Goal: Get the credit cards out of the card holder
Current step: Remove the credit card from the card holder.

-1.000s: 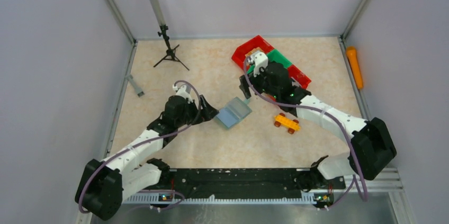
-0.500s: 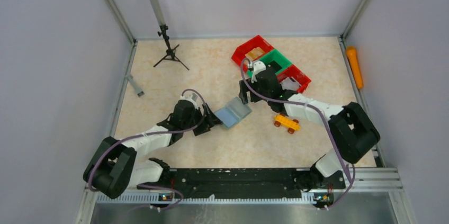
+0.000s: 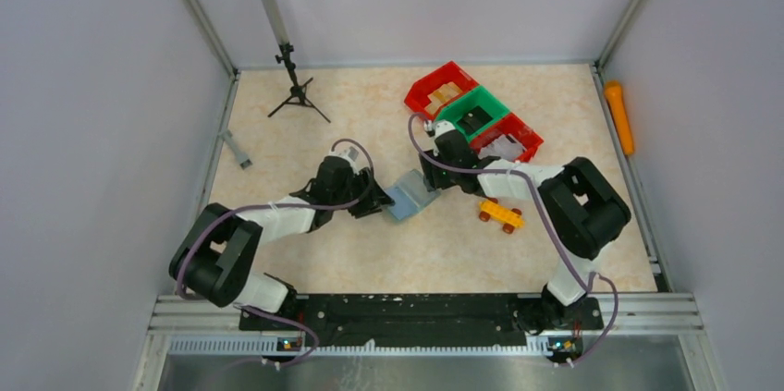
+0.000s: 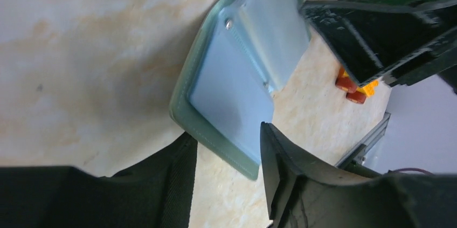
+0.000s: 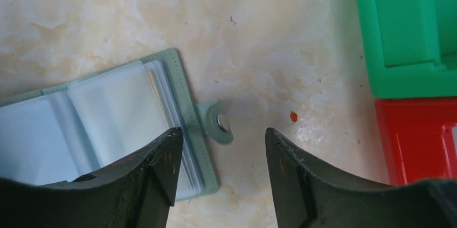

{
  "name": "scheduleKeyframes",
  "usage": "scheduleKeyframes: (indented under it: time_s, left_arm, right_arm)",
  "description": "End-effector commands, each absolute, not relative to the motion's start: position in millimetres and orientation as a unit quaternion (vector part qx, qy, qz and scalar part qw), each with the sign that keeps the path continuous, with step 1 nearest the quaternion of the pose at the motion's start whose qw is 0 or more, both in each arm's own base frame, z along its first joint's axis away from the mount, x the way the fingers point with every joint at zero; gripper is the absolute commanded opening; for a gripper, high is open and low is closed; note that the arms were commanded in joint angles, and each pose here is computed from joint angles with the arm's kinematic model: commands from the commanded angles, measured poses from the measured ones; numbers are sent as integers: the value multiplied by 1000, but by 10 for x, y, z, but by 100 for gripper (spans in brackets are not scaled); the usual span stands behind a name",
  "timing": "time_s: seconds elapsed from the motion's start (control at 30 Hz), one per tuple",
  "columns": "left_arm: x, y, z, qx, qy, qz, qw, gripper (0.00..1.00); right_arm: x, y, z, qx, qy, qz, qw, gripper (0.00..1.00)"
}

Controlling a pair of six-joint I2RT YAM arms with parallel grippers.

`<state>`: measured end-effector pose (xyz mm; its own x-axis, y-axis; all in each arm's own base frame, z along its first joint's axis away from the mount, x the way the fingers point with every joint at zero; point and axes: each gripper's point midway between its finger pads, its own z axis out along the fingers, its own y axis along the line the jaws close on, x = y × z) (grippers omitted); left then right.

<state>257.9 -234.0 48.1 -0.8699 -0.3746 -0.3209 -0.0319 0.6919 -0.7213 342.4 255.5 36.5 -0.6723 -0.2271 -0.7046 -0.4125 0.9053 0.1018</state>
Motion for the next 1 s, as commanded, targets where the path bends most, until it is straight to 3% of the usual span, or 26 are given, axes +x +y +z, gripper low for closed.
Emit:
scheduleKeyframes:
  time_s: [0.0,0.13,0.2,0.4,0.53,0.63,0.97]
  left_arm:
    - [2871,-2416,632,-73,894,-361,254,45]
    - [3126,-2465,730,-54,894,-363,259,17]
    - [3281,-2486,791,-37,894,-358,269,1]
    - [3484,-2473,761,35,913,-306,267,0]
    - [3483,-2436,735,66,910,-286,294,0]
    - [3445,-2408,673,74,910,-273,303,0]
    - [3344,-2558,768,110,896,-285,323,0]
  right_arm:
    - [3670,2634,480,-148,903,120,385,53]
    - [3692,2598,525,-131,901,116,397,39]
    - [3681,2543,564,-114,903,109,399,38]
    - [3661,2366,753,-81,894,94,432,45]
    - [3612,2222,652,-75,894,70,436,69]
    - [3547,2274,614,-81,886,101,446,79]
    - [3564,2424,531,-80,884,152,435,78]
